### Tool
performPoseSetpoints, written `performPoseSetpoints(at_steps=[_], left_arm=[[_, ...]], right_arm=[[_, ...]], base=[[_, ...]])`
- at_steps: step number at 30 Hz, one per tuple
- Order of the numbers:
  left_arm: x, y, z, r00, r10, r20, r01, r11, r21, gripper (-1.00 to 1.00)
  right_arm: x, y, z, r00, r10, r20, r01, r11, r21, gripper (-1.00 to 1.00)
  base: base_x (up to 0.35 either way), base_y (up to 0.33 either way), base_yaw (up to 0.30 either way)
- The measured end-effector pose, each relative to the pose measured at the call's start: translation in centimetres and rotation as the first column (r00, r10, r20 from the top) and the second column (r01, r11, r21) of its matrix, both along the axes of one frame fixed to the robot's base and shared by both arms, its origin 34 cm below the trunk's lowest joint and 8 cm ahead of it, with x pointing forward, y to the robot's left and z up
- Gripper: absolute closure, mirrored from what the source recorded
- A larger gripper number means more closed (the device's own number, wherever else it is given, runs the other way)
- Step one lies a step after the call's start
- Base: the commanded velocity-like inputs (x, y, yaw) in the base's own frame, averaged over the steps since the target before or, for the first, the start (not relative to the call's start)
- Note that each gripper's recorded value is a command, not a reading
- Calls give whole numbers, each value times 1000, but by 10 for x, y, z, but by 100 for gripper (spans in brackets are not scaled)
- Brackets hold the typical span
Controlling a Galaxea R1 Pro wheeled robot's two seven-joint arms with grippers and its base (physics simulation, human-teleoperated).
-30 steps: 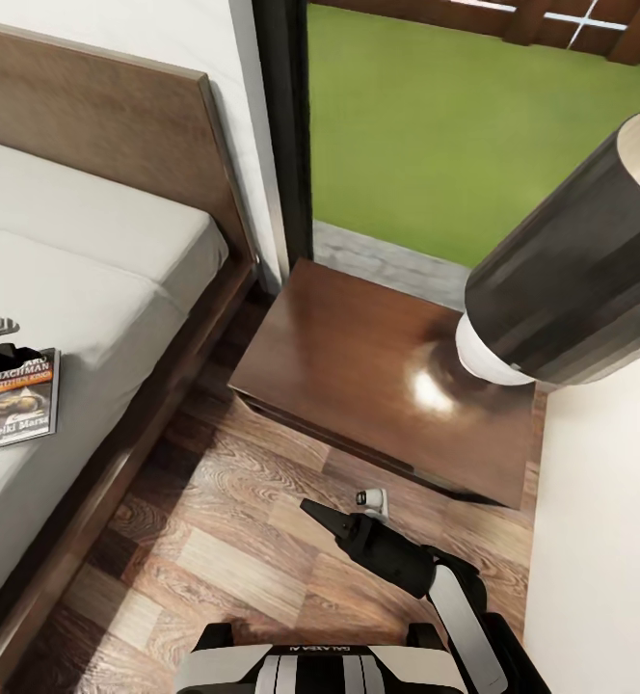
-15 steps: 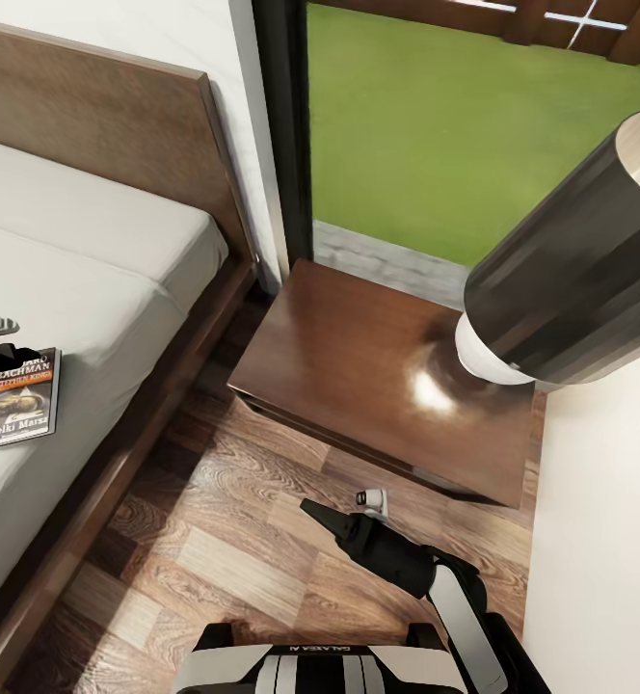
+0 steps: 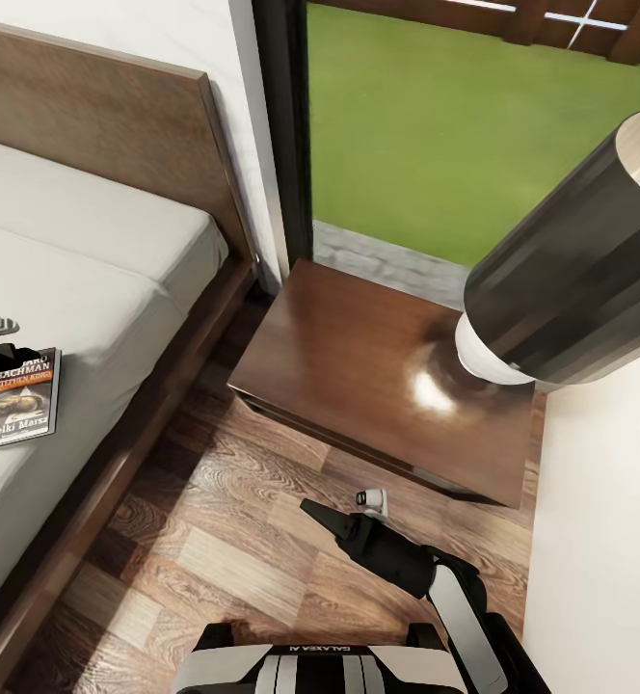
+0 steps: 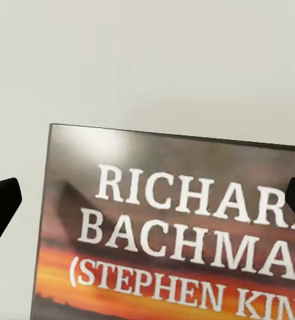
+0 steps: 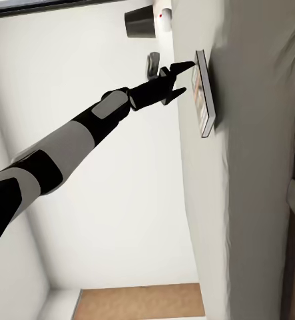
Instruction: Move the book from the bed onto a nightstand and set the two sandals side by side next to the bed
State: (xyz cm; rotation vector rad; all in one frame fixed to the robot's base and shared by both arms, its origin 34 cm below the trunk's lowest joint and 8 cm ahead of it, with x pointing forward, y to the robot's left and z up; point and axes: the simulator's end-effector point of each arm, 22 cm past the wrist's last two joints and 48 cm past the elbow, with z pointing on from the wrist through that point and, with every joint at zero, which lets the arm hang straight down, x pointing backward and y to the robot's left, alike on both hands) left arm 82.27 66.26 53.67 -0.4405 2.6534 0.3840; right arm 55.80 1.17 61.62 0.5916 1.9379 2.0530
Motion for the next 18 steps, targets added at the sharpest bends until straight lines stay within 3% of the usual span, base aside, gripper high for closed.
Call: performPoseSetpoints(at_steps=[8, 18], left_arm=[[-1, 1, 0, 1000, 2, -4, -2, 1000, 2, -100], [-6, -24, -3, 998, -39, -58, 37, 998, -44, -100]], right_arm=[[0, 0, 0, 1000, 0, 0, 0, 1000, 0, -100], [2, 0, 19, 1000, 0, 0, 0, 1000, 0, -100]], base=[[0, 0, 0], [0, 0, 0]])
